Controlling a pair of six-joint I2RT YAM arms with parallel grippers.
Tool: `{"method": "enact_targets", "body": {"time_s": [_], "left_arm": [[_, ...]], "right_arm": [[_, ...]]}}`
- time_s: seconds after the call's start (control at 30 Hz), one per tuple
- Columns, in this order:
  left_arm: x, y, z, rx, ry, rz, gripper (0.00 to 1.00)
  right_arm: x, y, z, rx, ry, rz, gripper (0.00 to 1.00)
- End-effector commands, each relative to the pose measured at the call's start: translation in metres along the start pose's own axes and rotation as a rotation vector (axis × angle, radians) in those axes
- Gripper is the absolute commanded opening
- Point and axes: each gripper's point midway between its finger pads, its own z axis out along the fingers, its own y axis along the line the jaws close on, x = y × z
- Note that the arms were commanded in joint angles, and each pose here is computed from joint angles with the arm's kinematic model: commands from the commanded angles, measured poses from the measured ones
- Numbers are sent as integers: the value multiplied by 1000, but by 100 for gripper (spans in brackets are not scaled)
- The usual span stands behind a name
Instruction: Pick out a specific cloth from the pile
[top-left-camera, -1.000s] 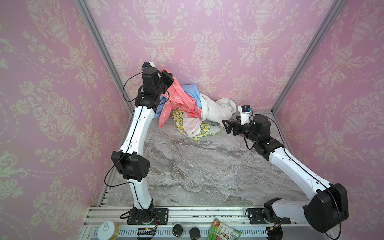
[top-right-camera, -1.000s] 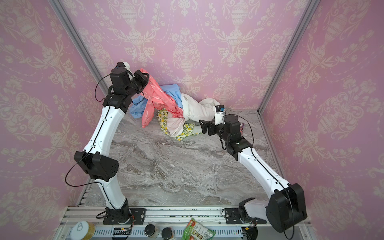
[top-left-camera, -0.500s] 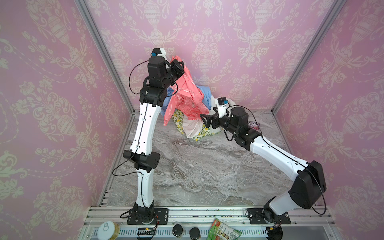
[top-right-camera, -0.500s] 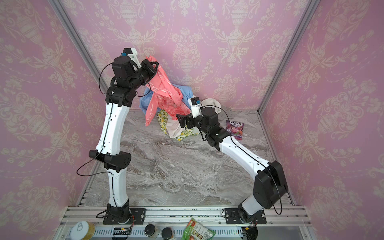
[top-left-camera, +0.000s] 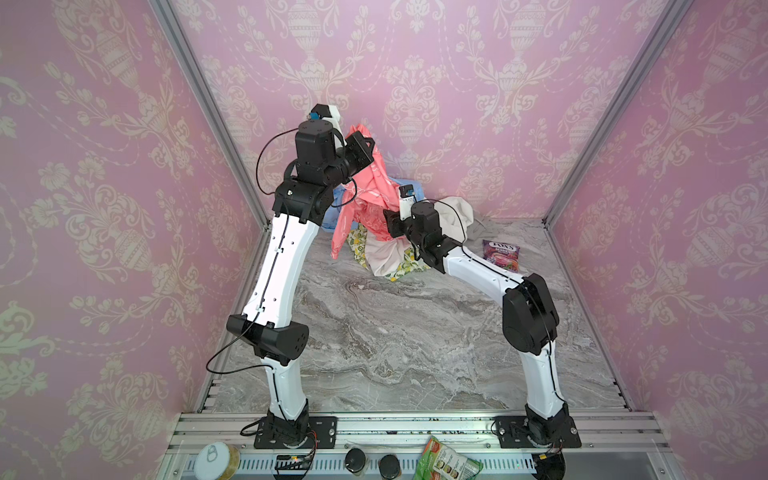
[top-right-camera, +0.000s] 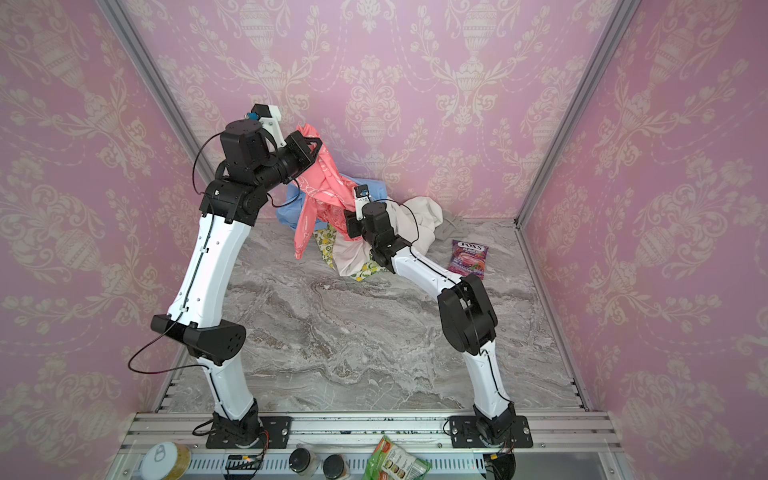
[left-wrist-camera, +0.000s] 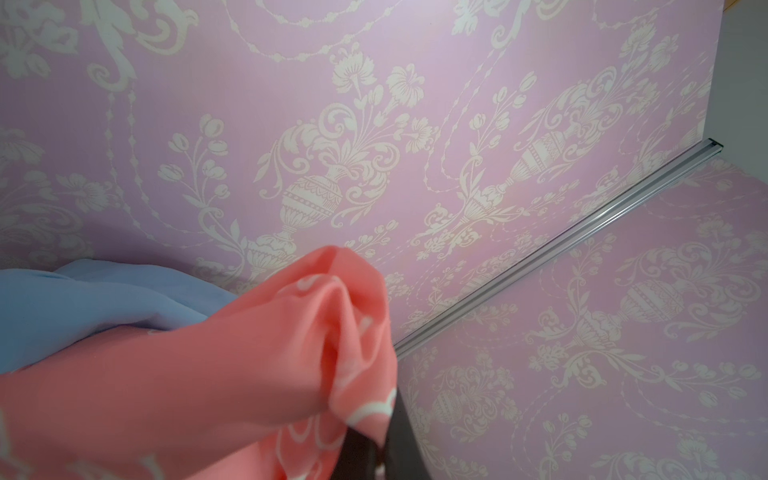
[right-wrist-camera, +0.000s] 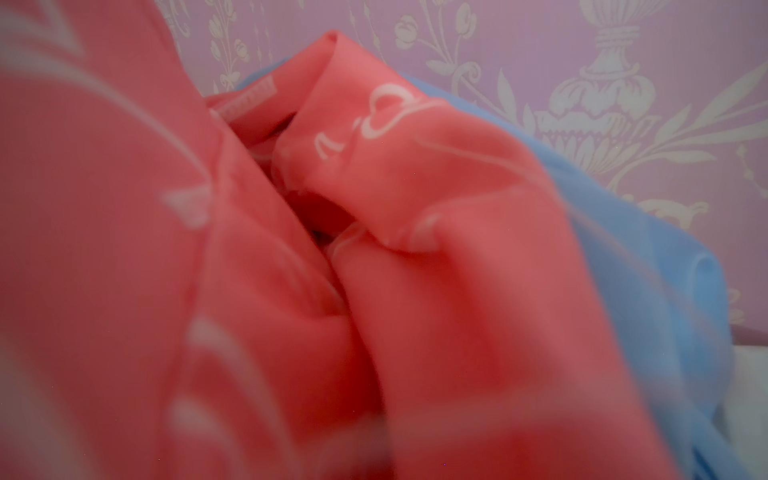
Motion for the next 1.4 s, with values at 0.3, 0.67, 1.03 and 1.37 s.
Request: {"method": "enact_targets", "body": {"time_s": [0.3, 0.67, 1.03, 1.37], "left_arm": [[-15, 59, 13, -39, -9, 98, 0], [63, 129, 54, -14, 153, 79, 32], [101, 148, 45, 36, 178, 72, 67], [124, 130, 35, 208, 167, 121, 73]], "right_arm": [[-158, -3, -72, -51, -164, 58, 0], [-258, -29, -106, -59, -295, 89, 0], [-214, -70, -102, -28, -100, 172, 0], [-176, -88, -102, -7, 57, 216, 0]]}}
